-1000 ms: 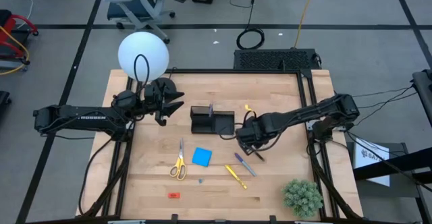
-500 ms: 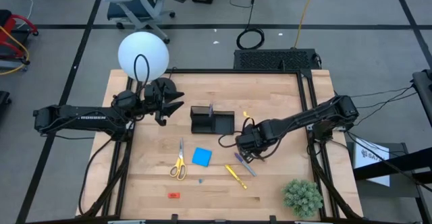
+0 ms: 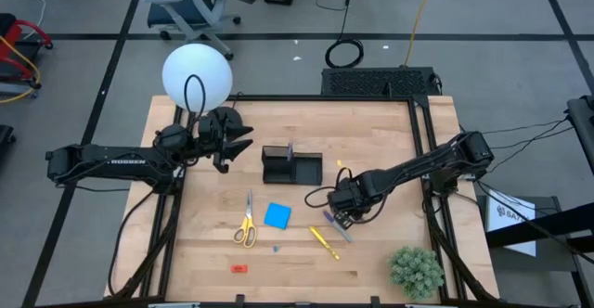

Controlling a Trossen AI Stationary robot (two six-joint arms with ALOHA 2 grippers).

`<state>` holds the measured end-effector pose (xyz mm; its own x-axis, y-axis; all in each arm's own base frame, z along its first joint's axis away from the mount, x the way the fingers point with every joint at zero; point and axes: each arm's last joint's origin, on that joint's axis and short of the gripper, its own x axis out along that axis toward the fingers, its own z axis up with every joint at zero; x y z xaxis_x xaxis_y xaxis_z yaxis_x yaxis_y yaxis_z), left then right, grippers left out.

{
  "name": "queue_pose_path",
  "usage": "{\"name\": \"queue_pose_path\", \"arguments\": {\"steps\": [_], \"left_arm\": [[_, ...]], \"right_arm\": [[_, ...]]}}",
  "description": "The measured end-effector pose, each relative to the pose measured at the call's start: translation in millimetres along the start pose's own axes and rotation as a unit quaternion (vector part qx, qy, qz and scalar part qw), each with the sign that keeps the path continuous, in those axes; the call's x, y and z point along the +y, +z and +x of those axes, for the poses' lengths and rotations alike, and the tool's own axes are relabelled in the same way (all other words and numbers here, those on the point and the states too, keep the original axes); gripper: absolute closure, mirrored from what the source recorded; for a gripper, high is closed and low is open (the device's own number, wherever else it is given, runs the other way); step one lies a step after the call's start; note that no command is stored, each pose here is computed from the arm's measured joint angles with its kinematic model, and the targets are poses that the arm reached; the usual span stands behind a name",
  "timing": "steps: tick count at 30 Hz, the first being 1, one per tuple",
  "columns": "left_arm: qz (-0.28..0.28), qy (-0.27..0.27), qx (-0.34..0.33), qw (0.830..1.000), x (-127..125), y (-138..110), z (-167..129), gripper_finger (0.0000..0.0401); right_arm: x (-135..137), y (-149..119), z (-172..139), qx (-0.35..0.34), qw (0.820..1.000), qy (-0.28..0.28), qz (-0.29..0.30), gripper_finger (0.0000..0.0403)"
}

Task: Pick and place office supplies into organizer
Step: Put the black pen into the black mesh desk organizer

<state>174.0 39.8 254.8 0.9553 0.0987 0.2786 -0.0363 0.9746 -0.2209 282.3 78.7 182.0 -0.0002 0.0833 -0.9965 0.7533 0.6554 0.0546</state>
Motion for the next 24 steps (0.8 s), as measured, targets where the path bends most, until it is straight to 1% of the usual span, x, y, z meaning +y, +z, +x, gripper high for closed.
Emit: {"name": "queue_pose_path", "arguments": {"steps": [6,12,24], "left_arm": [[0.000,0.000,0.000,1.000,0.0,0.0,0.0,0.0192],[0.000,0.000,0.000,1.000,0.0,0.0,0.0,0.0192],[0.000,0.000,0.000,1.000,0.0,0.0,0.0,0.0192]], "right_arm": [[-2.4,-2.6,8.5,0.000,1.000,0.001,-0.001,0.0332],[-2.8,-2.6,18.1,0.001,1.000,0.025,-0.003,0.0332],[-3.0,-2.5,18.7,0.000,1.000,0.025,-0.007,0.0332]]}}
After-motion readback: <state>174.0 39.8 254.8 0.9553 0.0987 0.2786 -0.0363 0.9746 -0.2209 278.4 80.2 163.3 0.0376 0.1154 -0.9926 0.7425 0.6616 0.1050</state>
